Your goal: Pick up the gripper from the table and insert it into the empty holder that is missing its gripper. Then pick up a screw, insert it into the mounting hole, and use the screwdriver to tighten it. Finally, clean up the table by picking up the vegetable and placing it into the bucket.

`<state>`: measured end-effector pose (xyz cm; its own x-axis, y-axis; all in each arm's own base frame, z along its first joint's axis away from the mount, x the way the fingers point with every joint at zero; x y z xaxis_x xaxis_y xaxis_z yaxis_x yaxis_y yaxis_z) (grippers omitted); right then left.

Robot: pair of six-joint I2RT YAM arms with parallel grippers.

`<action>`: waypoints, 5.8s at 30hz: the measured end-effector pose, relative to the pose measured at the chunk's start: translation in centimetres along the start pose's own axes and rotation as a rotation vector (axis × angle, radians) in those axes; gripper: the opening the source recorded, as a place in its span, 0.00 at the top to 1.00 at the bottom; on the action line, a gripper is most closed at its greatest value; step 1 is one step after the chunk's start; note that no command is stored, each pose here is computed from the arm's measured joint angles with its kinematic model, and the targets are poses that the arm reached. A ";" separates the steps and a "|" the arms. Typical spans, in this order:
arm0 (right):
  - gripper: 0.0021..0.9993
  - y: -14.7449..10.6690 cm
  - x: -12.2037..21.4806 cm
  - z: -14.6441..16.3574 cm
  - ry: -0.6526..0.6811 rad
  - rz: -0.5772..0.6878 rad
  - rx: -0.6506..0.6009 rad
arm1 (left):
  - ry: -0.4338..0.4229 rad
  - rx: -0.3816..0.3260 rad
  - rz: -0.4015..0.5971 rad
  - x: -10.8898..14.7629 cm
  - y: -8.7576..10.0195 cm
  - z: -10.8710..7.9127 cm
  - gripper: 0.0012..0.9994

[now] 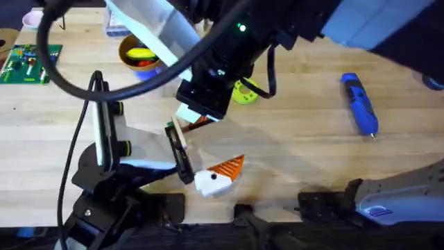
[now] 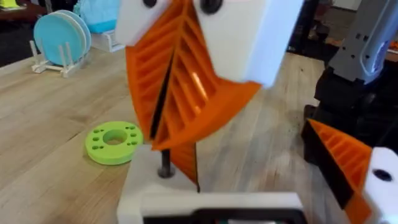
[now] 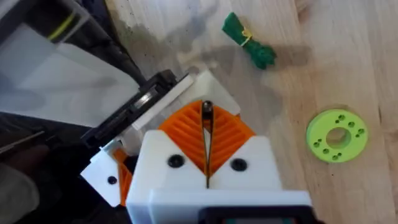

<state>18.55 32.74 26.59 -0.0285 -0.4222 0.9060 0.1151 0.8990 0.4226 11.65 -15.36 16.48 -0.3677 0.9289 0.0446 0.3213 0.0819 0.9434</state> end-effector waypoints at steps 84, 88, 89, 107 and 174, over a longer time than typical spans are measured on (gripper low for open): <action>0.07 -0.2 3.3 -2.5 -0.066 -0.056 -0.056 | -0.003 0.001 0.001 0.0 0.0 0.0 0.01; 0.06 -1.2 6.2 -4.4 -0.131 -0.112 -0.111 | -0.003 0.000 0.001 0.0 0.0 0.0 0.01; 0.06 -1.6 6.9 -4.9 -0.148 -0.122 -0.127 | -0.003 0.001 0.001 0.0 0.0 0.0 0.01; 0.05 -7.7 13.2 -11.2 -0.340 -0.185 -0.360 | -0.003 0.000 0.001 0.0 0.0 0.0 0.01; 0.05 -37.6 13.3 -15.3 -0.614 0.090 -1.193 | 0.004 -0.084 -0.002 0.0 0.0 0.0 1.00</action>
<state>28.98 -8.43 22.37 -0.3763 0.0353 0.9258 0.9193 0.1384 0.3684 11.70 -15.35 16.49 -0.3717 0.9273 0.0441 0.2467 0.0528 0.9677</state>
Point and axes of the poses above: each hand's point on the last joint's axis, 136 mm out from that joint toward the fingers, its own x axis back along the fingers, its own z axis along the line the jaws close on, y = z × x, the point moved 4 cm from there along x, back along the fingers, and after that the axes turned 12 degrees about x, right-handed, at the moved point
